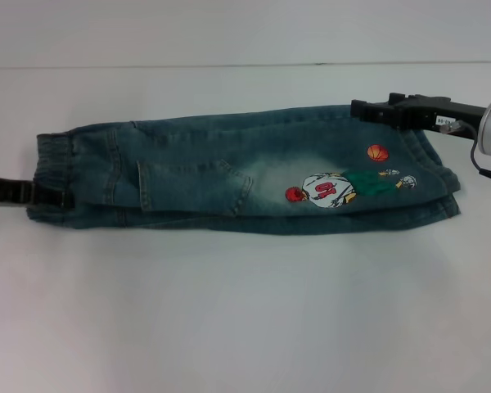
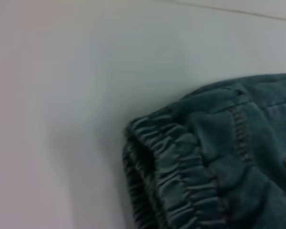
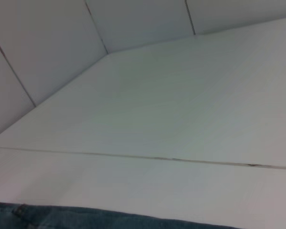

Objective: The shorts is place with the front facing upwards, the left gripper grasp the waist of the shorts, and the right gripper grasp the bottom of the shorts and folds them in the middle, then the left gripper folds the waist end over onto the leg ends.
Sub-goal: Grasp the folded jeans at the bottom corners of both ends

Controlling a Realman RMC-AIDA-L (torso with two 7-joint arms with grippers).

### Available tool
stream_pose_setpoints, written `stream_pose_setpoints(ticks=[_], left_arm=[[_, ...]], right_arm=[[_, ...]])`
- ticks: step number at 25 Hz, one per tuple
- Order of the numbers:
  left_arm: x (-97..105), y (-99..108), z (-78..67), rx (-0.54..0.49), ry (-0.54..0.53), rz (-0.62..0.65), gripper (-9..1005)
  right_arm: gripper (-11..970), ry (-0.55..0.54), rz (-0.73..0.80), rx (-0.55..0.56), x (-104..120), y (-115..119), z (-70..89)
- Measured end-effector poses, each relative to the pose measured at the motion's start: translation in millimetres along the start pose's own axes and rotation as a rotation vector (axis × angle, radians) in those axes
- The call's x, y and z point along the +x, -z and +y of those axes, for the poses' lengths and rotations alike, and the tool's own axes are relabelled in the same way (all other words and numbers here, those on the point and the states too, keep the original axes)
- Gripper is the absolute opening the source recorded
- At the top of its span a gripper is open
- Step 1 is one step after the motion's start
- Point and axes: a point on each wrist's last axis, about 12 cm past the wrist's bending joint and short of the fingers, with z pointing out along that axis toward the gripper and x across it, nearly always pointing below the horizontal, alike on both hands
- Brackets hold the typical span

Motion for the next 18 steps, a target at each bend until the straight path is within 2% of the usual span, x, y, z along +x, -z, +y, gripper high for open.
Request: stream_pose_setpoints(ticks=[10, 12, 18], left_arm=[[-1.8, -0.1, -4.2, 0.034, -0.021, -0.013, 455], [-1.8, -0.1, -4.4, 0.036, -0.023, -0.012, 244], [-2.4, 2.1, -4.4, 0.039, -0.032, -0.012, 38]], right_arm=[[921, -0.003, -0.012, 0.003, 1.5, -0.2, 0.4], [920, -0.003, -0.015, 0.002, 1.4, -0.2, 0.5], [916, 0.001, -0.041, 0.005, 4.4, 0.5, 1.1]])
